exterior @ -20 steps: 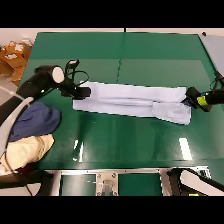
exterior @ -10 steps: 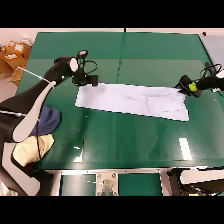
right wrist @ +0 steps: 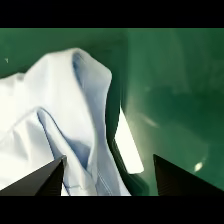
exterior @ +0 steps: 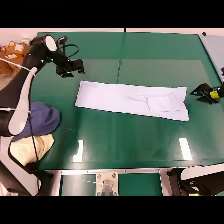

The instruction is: Fold the shirts.

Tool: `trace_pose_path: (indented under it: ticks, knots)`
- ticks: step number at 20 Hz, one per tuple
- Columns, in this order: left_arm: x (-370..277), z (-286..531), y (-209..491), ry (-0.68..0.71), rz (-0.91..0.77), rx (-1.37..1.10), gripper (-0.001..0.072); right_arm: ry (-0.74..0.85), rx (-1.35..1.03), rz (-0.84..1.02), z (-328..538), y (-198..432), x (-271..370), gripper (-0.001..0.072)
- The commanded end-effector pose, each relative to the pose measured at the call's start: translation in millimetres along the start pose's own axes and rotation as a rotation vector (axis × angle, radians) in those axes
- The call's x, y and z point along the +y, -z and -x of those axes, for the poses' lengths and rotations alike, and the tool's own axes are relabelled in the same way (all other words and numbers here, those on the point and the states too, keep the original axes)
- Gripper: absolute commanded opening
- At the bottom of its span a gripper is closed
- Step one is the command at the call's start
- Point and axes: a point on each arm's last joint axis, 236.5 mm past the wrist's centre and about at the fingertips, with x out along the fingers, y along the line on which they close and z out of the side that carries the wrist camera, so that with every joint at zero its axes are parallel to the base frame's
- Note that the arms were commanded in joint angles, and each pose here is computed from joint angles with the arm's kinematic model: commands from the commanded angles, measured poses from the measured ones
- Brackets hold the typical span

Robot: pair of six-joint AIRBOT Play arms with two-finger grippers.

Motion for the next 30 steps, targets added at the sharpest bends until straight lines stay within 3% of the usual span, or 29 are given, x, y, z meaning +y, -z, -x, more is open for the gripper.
trace_pose_path:
  ticks: [1, 7, 12, 13, 14, 15, 16, 17, 18, 19, 26, 30]
  knots:
    - [-4.8, 6.9, 14.6, 0.038, 0.006, 0.074, 0.0653, -0.226, 0.107, 0.03, -16.9, 24.6, 1.5, 0.0653]
    - [-13.7, 7.1, 12.5, 0.077, -0.042, 0.064, 0.0653, -0.339, 0.261, 0.034, -65.2, 54.2, 11.6, 0.0654]
    - [-23.9, 7.8, 14.4, 0.122, -0.061, 0.07, 0.0652, -0.326, 0.285, 0.124, -80.4, 51.2, 47.6, 0.064]
    - [-27.7, 8.0, 15.0, 0.133, -0.062, 0.071, 0.0652, -0.31, 0.271, 0.125, -85.7, 46.1, 54.0, 0.0473]
    - [-30.6, 7.6, 15.7, 0.139, -0.075, 0.071, 0.0652, -0.303, 0.262, 0.14, -89.3, 42.6, 61.1, 0.0252]
    - [-35.1, 7.1, 17.2, 0.147, -0.088, 0.072, 0.0652, -0.303, 0.261, 0.164, -91.9, 41.1, 70.8, 0.0212]
    - [-40.6, 6.5, 18.8, 0.159, -0.091, 0.075, 0.0649, -0.304, 0.265, 0.188, -92.7, 40.5, 79.2, 0.0103]
    - [-47.4, 5.8, 20.2, 0.17, -0.098, 0.074, 0.0476, -0.305, 0.264, 0.212, -90.9, 38.2, 87.7, 0.0021]
    - [-55.9, 4.5, 21.5, 0.179, -0.11, 0.069, 0.0145, -0.304, 0.257, 0.224, -86.5, 34.2, 94.9, 0.002]
    - [-67.2, 2.8, 23.2, 0.192, -0.131, 0.061, 0.0027, -0.302, 0.244, 0.232, -77.7, 28.5, 102.5, 0.002]
    - [-230.7, -74.0, 80.5, 0.424, -0.276, 0.002, 0.0019, -0.304, 0.117, 0.35, 46.1, 7.4, 180.1, 0.002]
    - [-307.3, -137.4, 136.5, 0.575, -0.216, 0.004, 0.0019, -0.354, 0.092, 0.384, 94.4, 30.2, 239.6, 0.002]
